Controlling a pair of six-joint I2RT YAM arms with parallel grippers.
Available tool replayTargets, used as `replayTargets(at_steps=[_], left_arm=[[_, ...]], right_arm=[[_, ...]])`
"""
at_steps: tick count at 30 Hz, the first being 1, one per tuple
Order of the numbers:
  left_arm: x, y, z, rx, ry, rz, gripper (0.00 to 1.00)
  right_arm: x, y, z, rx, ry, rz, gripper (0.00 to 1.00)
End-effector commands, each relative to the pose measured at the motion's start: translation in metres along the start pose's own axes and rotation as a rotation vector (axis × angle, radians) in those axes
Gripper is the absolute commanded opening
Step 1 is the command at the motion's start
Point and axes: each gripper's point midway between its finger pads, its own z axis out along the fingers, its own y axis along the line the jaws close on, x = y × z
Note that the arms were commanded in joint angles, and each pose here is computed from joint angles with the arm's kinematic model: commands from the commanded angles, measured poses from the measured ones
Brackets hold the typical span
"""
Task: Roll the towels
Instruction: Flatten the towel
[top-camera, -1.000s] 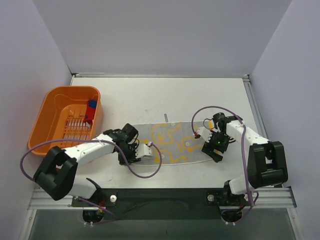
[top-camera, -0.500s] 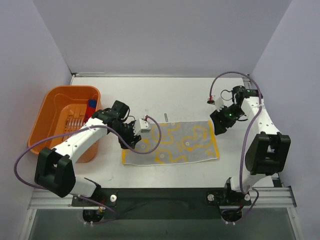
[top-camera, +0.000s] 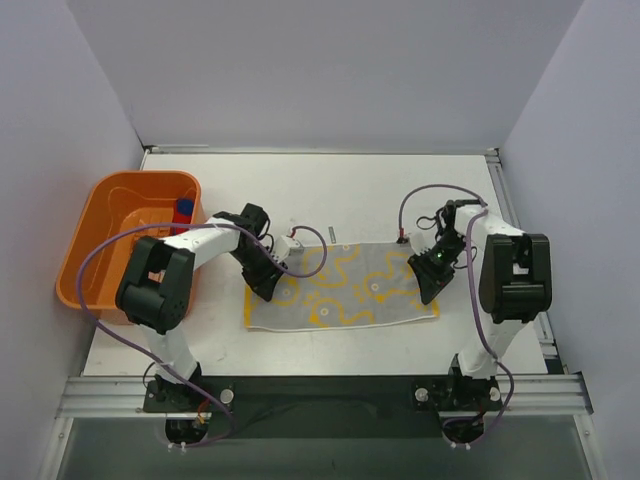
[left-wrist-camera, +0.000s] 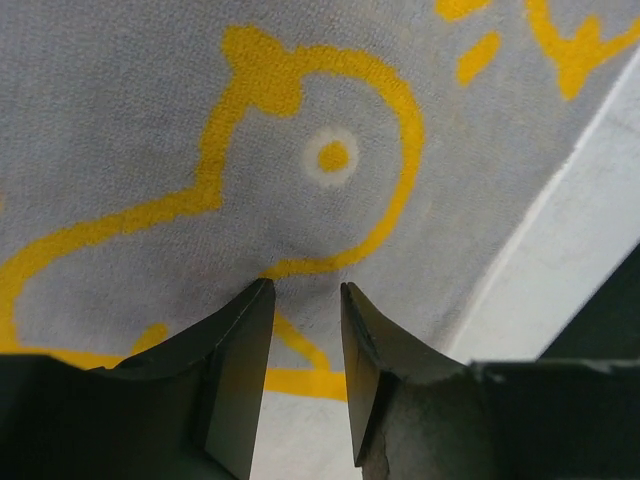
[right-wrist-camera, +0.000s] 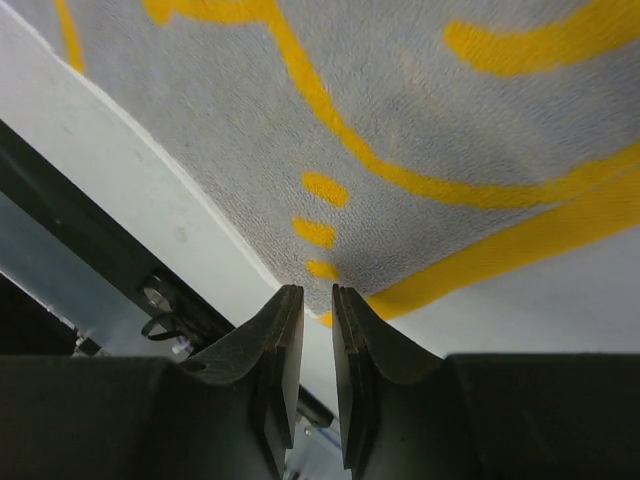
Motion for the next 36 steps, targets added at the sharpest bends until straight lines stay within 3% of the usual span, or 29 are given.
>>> replayTargets(at_steps=[1,2,6,12,19,25,33,36], left_arm=[[-0.015,0.019,0.009,-0.047,-0.028,-0.053,0.44],[-0.018,0.023,0.011,-0.049,-0.029,-0.071,0.44],[-0.036,0.051,0.019,-0.075,-0.034,-0.124,0.44],[-0.072,0.088,0.007,-0.106,-0.109,-0.141,0.44],[-0.072,0.058,-0.032,-0.099,-0.169,-0.059,0.44],[-0.058,0.027,-0.044,-0.066,-0.163,-0.067,0.44],[-0.026,0.025,-0.021,-0.072,-0.058,-0.147,0.24],[-0.015,0.028,-0.014,-0.098,-0.033,-0.162,0.21]], right_arm=[[0.021,-0.01,0.015,0.099,0.125,0.041,0.19],[0.017,-0.029,0.016,0.189,0.134,0.047,0.17],[-0.003,-0.069,0.008,0.273,0.114,0.194,0.16],[-0.027,-0.116,-0.019,0.365,0.059,0.254,0.17],[-0.026,-0.069,-0.04,0.262,-0.039,0.198,0.2],[-0.007,-0.052,-0.039,0.226,-0.03,0.191,0.17],[0.0,-0.057,-0.013,0.166,0.053,0.248,0.12],[-0.006,-0.061,-0.008,0.167,0.052,0.271,0.11]])
